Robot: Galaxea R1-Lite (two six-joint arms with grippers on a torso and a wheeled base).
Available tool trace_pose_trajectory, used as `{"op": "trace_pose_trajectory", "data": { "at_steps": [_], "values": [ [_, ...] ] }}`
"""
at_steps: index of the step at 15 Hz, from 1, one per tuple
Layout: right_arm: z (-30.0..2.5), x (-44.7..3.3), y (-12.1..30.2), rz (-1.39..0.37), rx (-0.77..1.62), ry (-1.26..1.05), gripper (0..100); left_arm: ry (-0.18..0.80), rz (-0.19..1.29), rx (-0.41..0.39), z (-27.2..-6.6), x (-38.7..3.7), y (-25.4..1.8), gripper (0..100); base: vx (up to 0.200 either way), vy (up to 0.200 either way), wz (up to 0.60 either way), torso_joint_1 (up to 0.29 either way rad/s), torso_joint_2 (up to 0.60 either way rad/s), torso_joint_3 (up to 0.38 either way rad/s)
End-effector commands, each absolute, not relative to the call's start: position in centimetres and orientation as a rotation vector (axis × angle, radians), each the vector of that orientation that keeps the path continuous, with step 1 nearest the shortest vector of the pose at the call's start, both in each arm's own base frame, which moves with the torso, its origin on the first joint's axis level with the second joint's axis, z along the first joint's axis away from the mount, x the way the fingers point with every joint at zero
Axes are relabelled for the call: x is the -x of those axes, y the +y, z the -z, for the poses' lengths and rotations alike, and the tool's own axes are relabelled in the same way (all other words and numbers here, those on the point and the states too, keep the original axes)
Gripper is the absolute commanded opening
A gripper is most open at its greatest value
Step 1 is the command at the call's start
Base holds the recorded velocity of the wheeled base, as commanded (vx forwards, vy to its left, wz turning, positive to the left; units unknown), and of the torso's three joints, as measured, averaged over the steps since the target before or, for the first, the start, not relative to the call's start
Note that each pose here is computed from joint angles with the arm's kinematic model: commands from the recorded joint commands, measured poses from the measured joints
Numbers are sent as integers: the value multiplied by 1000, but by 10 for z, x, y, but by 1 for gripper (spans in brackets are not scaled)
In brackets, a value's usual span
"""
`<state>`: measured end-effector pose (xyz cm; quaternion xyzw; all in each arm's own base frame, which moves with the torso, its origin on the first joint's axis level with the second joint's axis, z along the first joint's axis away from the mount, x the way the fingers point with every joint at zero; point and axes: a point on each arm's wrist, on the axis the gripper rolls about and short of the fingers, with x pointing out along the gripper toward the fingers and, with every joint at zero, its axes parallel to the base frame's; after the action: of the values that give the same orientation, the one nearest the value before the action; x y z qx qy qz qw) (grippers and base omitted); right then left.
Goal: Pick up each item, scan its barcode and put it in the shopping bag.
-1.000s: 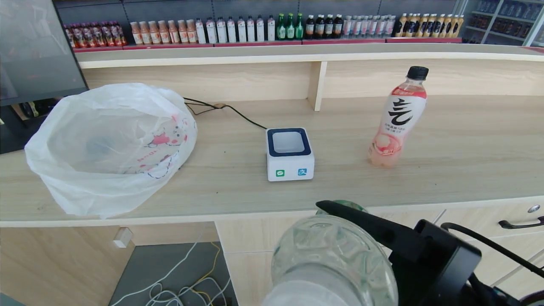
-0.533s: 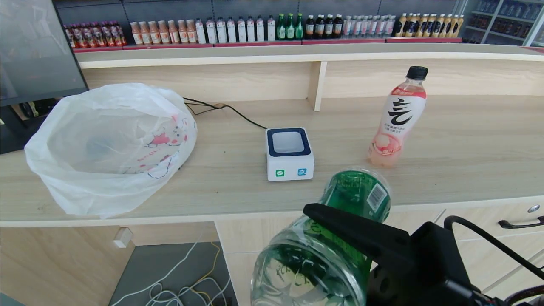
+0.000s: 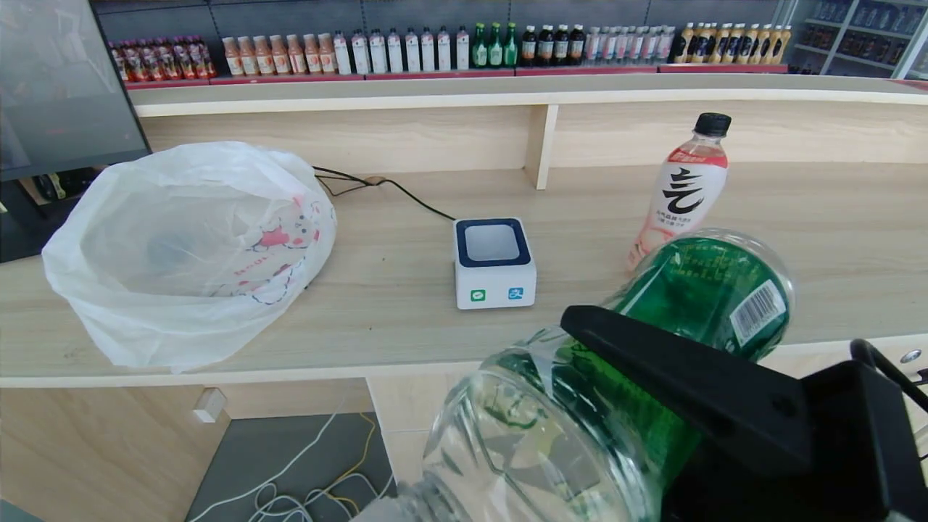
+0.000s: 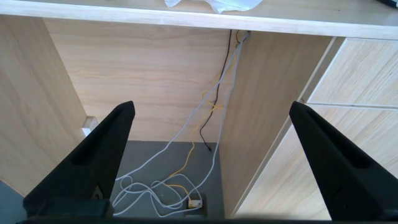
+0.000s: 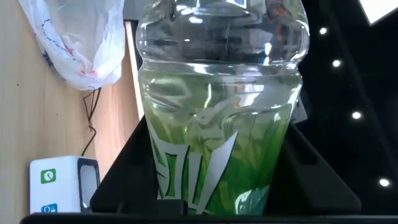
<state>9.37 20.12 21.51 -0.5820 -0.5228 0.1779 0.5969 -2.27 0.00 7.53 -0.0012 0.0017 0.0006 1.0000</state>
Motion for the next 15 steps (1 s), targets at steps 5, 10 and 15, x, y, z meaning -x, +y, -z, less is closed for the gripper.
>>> {"op": "trace_pose_trajectory", "data": {
  "at_steps": [5,10,15],
  "values": [
    [-207,-88,242,-516,1304,-1256,0,3,-2,2,-75,23,0,100,0,0,0,0,0,0],
    [-211,-88,257,-511,1270,-1277,0,3,-2,3,-75,23,0,100,0,0,0,0,0,0],
    [-211,-88,258,-511,1272,-1278,0,3,-2,3,-75,23,0,100,0,0,0,0,0,0]
  ]
}}
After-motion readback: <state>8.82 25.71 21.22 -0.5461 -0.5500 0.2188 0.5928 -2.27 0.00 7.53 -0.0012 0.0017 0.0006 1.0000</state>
